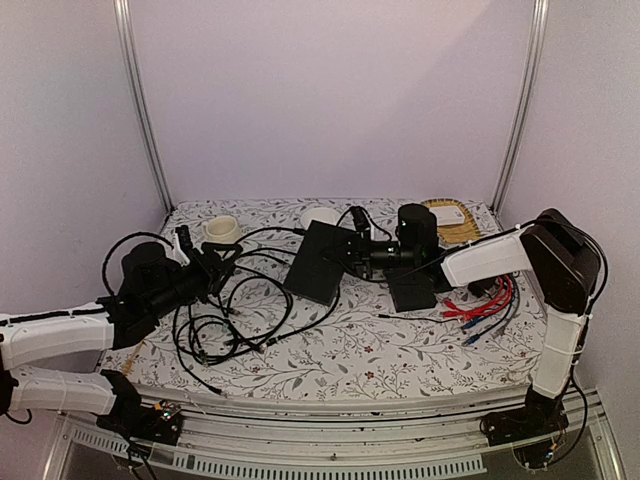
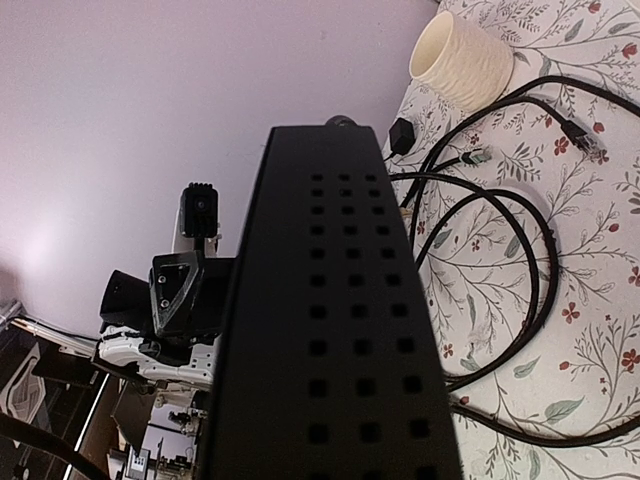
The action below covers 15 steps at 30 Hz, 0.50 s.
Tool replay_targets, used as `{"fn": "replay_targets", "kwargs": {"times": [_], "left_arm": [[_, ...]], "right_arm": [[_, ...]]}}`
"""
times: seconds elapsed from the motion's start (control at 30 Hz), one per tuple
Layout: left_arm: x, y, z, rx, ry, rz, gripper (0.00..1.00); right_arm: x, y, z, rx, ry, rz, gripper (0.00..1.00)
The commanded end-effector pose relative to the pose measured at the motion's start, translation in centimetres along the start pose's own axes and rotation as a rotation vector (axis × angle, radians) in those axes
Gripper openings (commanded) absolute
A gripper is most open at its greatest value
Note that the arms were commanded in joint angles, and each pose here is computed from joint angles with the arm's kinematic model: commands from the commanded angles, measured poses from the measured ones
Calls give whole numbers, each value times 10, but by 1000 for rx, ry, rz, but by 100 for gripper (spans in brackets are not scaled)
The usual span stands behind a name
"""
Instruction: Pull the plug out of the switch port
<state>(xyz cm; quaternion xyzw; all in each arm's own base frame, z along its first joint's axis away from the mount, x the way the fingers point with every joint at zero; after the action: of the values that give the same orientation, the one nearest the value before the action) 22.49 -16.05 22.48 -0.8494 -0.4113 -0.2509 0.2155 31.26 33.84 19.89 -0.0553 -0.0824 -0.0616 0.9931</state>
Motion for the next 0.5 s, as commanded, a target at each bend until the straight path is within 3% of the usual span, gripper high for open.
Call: {"fn": "replay_targets", "kwargs": {"times": [0.0,0.23,0.47], "left_arm": [[1,17,-30,-236,44,14,60],[-6,50,-37,-376,47,61,61],[-7,63,-31,-436,11,32,60]], "right_arm": [[3,11,25,92,-96,38,2],[-5,20,31,119,-96,84,2],[-14,25,31,150,-72,121,2]]}}
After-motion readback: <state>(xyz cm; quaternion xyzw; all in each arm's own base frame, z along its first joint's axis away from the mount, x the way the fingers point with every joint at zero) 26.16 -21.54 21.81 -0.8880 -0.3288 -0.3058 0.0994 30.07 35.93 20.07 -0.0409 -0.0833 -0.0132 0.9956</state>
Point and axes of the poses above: each gripper's point midway between its finger pads, its own y axis out along the fingers, its own z axis along the line the jaws close on, x = y × z, the point moved 8 cm from there along -y, back along the fingers, and after that the axes turned 14 degrees about y, right-handed, at the moved point
